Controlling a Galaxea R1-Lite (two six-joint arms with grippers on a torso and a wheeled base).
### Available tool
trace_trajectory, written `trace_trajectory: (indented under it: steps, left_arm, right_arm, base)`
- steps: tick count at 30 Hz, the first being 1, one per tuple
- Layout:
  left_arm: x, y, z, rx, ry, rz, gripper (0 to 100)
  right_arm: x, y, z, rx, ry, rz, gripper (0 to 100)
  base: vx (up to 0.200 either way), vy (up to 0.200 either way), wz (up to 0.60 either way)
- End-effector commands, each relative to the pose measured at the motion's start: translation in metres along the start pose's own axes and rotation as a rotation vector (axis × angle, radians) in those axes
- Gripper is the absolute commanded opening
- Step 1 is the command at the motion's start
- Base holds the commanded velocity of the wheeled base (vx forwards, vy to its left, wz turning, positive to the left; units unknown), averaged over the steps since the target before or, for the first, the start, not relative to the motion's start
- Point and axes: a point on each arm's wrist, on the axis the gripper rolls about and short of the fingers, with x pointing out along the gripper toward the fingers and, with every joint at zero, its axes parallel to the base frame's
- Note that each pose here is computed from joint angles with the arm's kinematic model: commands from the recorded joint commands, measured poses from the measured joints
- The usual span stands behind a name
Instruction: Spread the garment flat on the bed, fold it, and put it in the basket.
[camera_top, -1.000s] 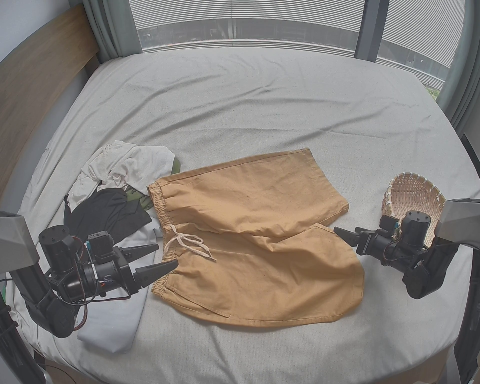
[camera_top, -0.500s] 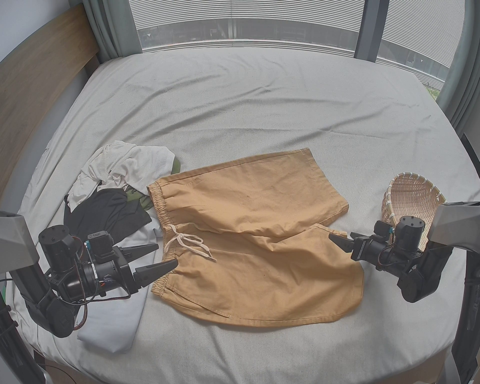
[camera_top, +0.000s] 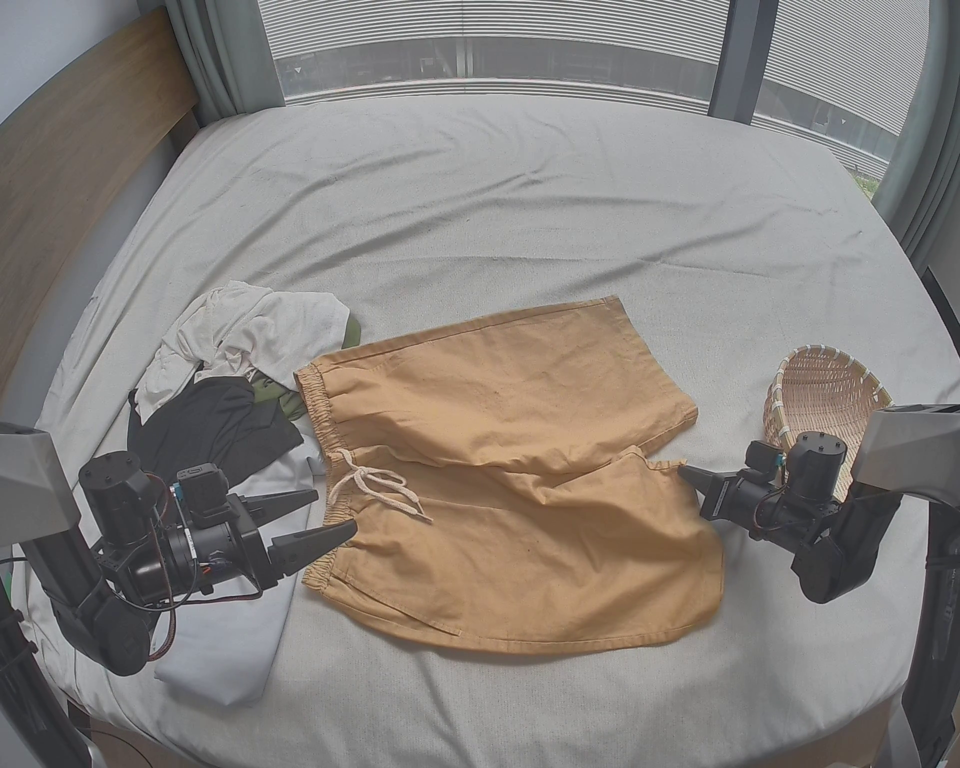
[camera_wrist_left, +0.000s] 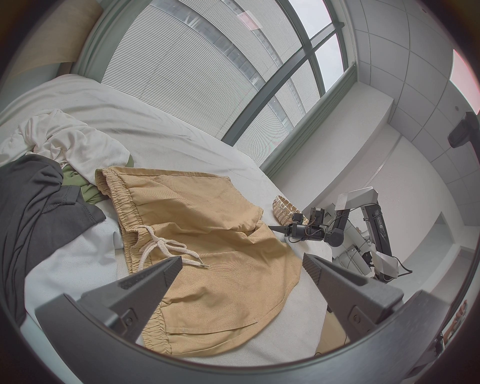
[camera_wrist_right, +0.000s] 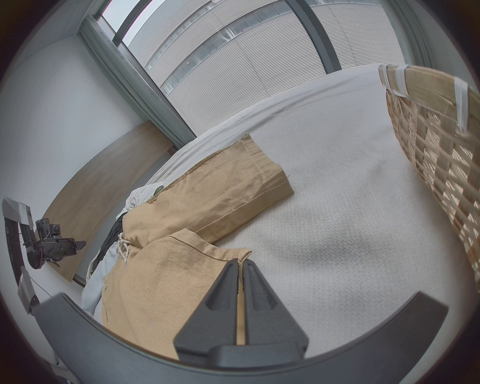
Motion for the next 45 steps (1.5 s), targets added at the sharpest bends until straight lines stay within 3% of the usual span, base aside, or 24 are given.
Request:
trace_trajectory:
  steps: [1, 5, 30, 31, 34, 39, 45]
  left_arm:
    - [0.001, 0.002, -0.001, 0.006, 0.002, 0.003, 100]
    - [0.002, 0.006, -0.005, 0.039, 0.01, 0.011, 100]
    - [0.002, 0.006, -0.007, 0.034, 0.016, 0.01, 100]
    - [0.002, 0.006, -0.007, 0.035, 0.017, 0.01, 100]
    - [0.002, 0.006, -0.007, 0.035, 0.017, 0.01, 100]
    - [-0.005, 0.005, -0.011, 0.014, 0.03, 0.033, 100]
    - [-0.022, 0.0, -0.025, -0.05, 0.078, 0.074, 100]
  right_arm:
    - [-0.001, -0.001, 0.003, -0.003, -0.011, -0.003, 0]
    - [-0.001, -0.006, 0.01, -0.009, -0.038, -0.014, 0]
    - [0.003, -0.016, 0.02, -0.02, -0.093, -0.058, 0]
    - [0.003, -0.015, 0.02, -0.019, -0.092, -0.056, 100]
    - [0.003, -0.012, 0.022, -0.027, -0.112, -0.063, 100]
    - [-0.011, 0.023, 0.039, -0.07, -0.182, 0.004, 100]
    - [-0.035, 0.048, 0.061, -0.096, -0.237, 0.046, 100]
  base:
    - [0.0, 0.0, 0.0]
    - [0.0, 0.0, 0.0]
    - [0.0, 0.0, 0.0]
    - [0.0, 0.0, 0.0]
    - [0.0, 0.0, 0.0]
    - [0.0, 0.0, 0.0]
    - [0.0, 0.0, 0.0]
